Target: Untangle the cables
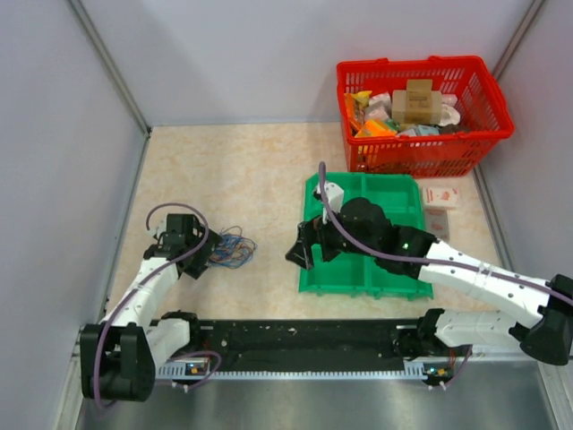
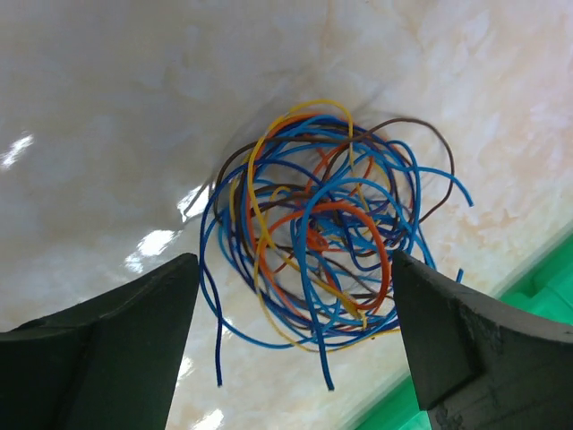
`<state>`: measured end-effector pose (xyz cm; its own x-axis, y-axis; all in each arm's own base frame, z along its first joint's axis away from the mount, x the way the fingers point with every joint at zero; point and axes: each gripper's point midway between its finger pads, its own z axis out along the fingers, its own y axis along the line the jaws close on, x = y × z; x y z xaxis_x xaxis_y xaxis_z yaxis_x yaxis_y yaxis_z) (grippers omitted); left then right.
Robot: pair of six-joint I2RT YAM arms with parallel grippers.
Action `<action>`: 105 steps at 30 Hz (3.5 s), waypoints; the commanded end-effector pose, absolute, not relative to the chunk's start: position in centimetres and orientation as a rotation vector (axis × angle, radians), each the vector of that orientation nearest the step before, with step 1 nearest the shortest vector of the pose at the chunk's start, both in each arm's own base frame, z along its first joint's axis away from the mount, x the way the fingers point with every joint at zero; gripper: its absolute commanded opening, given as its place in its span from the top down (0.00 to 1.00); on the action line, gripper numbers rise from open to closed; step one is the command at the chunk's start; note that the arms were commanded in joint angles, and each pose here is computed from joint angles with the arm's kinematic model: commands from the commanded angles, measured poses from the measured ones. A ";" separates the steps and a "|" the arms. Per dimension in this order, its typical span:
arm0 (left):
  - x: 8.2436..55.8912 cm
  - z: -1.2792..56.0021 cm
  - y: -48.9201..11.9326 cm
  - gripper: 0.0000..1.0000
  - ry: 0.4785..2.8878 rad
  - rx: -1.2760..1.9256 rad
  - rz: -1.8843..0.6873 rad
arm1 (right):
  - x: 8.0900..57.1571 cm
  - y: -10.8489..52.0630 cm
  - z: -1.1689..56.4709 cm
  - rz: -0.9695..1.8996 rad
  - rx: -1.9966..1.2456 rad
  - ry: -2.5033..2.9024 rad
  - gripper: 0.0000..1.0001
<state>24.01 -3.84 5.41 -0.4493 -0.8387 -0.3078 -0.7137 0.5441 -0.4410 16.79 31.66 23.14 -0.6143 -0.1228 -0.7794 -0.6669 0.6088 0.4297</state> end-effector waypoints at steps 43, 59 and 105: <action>25.0 6.7 -6.6 0.36 2.186 -1.092 -0.642 | 26.9 48.1 12.9 0.781 -0.332 2.393 0.62; 26.6 5.0 -6.8 0.44 2.231 -1.105 -0.626 | 23.9 48.5 10.1 0.802 -0.387 2.483 0.71; 29.1 5.3 -3.1 0.69 2.103 -1.198 -0.521 | 15.0 17.7 64.3 0.891 -0.273 1.173 1.00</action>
